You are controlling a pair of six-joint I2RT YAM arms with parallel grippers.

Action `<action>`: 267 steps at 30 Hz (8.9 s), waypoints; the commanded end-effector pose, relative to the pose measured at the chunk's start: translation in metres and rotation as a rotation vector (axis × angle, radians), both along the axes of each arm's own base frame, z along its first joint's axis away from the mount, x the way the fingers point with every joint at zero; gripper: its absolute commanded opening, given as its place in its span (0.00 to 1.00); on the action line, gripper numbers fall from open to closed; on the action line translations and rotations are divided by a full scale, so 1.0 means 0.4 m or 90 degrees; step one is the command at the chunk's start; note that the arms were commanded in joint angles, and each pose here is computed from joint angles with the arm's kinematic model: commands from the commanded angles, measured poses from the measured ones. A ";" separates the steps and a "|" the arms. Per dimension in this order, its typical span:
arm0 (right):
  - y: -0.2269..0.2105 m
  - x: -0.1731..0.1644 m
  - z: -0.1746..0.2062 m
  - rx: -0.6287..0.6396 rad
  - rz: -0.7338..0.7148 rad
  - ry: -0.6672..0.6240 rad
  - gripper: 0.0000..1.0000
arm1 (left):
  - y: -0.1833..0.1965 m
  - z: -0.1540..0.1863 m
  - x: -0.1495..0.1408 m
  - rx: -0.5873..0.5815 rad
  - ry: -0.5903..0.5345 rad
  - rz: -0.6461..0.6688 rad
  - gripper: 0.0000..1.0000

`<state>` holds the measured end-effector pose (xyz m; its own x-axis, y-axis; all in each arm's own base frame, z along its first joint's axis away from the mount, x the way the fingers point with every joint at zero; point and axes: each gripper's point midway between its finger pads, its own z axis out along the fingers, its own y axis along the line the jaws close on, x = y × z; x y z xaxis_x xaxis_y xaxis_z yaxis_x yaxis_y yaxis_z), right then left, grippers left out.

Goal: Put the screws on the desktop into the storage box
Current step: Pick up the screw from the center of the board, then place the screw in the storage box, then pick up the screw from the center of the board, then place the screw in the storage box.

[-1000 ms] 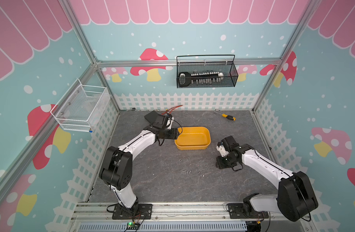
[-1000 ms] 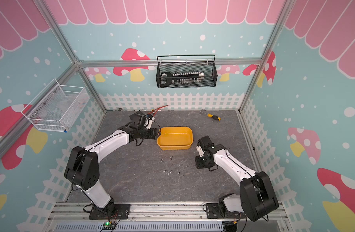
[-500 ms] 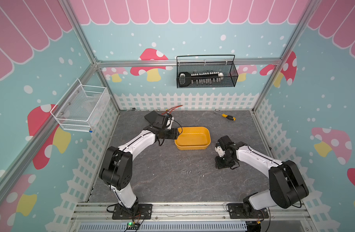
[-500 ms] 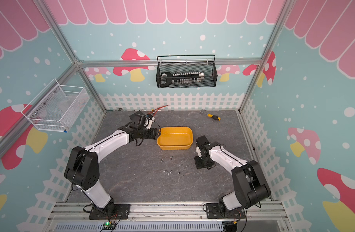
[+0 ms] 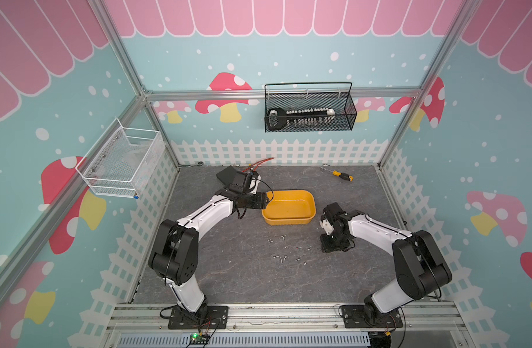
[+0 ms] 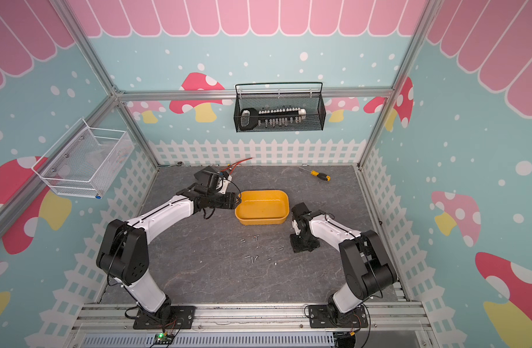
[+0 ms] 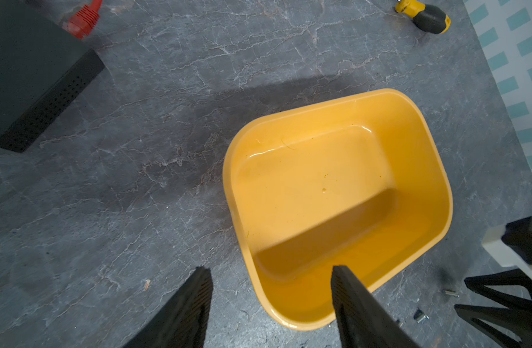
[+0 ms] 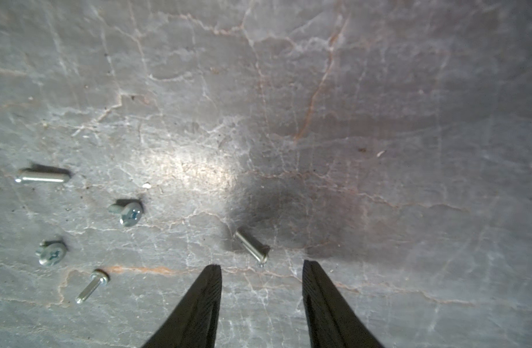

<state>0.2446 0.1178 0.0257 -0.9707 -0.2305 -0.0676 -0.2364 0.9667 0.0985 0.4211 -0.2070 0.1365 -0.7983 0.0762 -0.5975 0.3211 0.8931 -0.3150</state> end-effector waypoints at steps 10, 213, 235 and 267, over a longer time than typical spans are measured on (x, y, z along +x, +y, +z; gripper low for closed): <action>-0.002 0.000 -0.027 -0.025 0.007 0.012 0.44 | -0.008 0.027 -0.002 -0.009 -0.006 -0.007 0.66; -0.097 0.284 0.454 -0.007 -0.115 -0.425 0.38 | -0.271 -0.291 -0.507 0.153 0.153 -0.164 0.40; -0.099 0.277 0.439 -0.010 -0.118 -0.418 0.39 | -0.257 -0.347 -0.529 0.194 0.171 -0.157 0.20; -0.078 0.293 0.480 0.028 -0.127 -0.437 0.39 | -0.251 0.078 -0.163 0.158 -0.069 -0.047 0.00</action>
<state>0.3562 0.0837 0.2066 -0.7487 -0.0608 -0.6601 -0.0833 0.9965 0.0027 0.3273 -0.3221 0.1658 -0.7297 0.2693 -0.6284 0.4295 0.8957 -0.1148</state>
